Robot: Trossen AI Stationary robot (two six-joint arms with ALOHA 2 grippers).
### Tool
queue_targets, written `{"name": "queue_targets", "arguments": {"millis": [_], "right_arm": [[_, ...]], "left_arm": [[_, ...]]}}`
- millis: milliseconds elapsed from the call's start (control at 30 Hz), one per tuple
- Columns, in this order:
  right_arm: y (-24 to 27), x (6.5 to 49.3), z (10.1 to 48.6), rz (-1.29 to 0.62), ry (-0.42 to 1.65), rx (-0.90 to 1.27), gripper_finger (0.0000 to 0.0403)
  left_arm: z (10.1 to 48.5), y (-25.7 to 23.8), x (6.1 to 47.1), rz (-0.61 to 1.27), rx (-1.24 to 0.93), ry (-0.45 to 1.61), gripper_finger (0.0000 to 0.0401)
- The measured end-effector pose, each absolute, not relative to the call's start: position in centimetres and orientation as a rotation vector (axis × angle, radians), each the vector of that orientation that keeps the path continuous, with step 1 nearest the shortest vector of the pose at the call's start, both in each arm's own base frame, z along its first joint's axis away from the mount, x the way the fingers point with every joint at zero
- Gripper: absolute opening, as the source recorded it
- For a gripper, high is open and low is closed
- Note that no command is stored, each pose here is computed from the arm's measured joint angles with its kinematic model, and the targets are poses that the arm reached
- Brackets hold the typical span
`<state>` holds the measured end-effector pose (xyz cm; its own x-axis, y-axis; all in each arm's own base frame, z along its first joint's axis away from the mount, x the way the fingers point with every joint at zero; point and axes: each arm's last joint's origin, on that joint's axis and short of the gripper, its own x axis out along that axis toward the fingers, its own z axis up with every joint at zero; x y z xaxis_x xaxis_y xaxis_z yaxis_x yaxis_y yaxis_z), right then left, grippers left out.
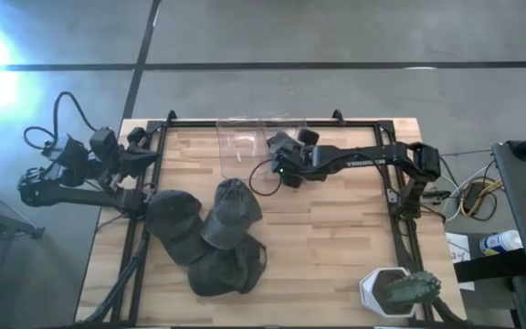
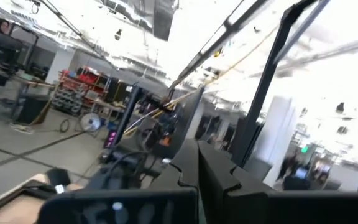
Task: Pick & Place hat
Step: Put the right gray cap into the right transparent bin
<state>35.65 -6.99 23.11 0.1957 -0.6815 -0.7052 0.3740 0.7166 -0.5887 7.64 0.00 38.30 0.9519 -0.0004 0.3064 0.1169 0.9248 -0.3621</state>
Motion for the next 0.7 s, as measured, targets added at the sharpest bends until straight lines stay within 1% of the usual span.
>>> {"name": "queue_targets", "arguments": {"millis": [100, 200, 367, 467, 600, 700], "right_arm": [[-7.0, 35.6, 23.0, -0.656, 1.192, -0.320, 0.0014], [-7.0, 35.6, 22.9, -0.624, 1.194, -0.288, 0.0027], [-6.7, 35.5, 23.0, -0.528, 1.205, -0.226, 0.0079], [-6.3, 35.3, 23.2, -0.509, 1.210, -0.220, 0.0115], [-5.7, 34.6, 24.9, -0.495, 1.158, -0.214, 0.0160], [-5.4, 33.9, 26.3, -0.505, 1.119, -0.202, 0.0185]], "left_arm": [[38.5, 0.0, 7.6, -0.067, -0.403, -0.327, 0.0000], [38.7, 0.0, 7.5, -0.054, -0.398, -0.355, 0.0000], [38.5, 0.1, 8.2, -0.048, -0.452, -0.328, 0.0000], [38.3, 0.1, 9.4, -0.040, -0.471, -0.289, 0.0000], [37.3, 0.3, 11.5, 0.055, -0.472, -0.198, 0.0000], [36.5, 0.4, 13.0, 0.118, -0.477, -0.133, 0.0000]]}}
